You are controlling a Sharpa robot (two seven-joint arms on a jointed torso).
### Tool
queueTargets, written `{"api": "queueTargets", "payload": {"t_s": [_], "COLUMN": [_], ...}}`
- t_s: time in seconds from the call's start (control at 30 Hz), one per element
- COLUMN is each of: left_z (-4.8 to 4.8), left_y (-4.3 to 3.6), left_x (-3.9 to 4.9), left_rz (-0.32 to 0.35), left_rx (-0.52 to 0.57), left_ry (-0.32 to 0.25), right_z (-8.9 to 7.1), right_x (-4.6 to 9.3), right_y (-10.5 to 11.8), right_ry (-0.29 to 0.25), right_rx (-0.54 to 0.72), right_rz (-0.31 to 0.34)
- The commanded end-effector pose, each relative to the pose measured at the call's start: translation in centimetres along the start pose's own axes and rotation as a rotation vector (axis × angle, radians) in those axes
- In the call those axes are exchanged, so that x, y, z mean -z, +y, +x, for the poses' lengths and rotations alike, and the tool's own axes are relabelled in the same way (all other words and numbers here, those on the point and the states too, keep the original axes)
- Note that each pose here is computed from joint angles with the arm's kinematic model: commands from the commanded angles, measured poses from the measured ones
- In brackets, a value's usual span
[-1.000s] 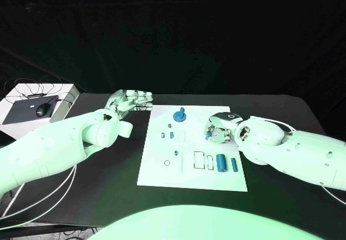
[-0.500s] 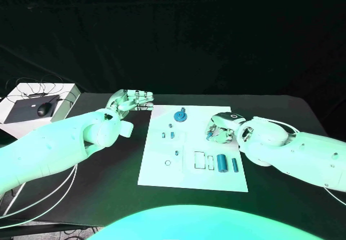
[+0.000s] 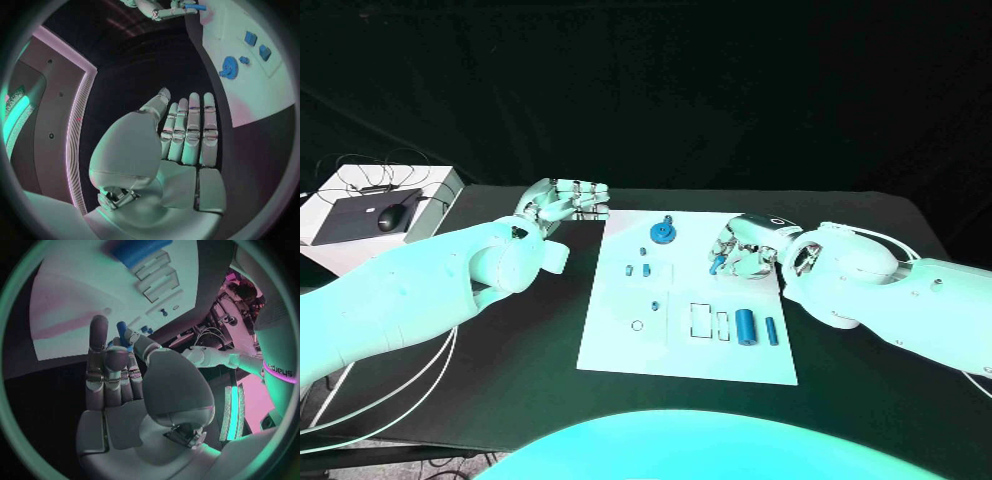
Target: Assemble the parts on the task board
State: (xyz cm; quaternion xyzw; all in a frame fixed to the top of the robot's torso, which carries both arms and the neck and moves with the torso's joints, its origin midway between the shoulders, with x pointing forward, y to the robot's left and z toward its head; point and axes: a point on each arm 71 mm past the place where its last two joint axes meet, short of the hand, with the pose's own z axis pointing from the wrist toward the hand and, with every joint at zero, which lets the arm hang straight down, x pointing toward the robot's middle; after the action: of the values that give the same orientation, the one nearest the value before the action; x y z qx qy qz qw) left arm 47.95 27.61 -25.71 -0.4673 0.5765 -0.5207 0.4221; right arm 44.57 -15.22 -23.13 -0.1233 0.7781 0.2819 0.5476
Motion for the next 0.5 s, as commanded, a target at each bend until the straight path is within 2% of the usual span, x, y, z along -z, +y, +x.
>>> {"api": "queueTargets", "payload": {"t_s": [0.03,0.27,0.5], "left_z": [0.17,0.25,0.42], "left_y": [-0.05,-0.03,-0.02], "left_x": [-0.06,-0.11,-0.18], "left_rz": [0.006,0.007,0.009], "left_rx": [0.009,0.010,0.012], "left_ry": [0.011,0.012,0.014], "right_z": [0.0,0.4,2.3], "right_x": [0.1,-0.1,-0.8], "right_y": [1.1,3.8,7.2], "right_ry": [0.022,0.027,0.036], "right_rx": [-0.045,-0.052,-0.034], "right_rz": [-0.027,-0.099,-0.193]}}
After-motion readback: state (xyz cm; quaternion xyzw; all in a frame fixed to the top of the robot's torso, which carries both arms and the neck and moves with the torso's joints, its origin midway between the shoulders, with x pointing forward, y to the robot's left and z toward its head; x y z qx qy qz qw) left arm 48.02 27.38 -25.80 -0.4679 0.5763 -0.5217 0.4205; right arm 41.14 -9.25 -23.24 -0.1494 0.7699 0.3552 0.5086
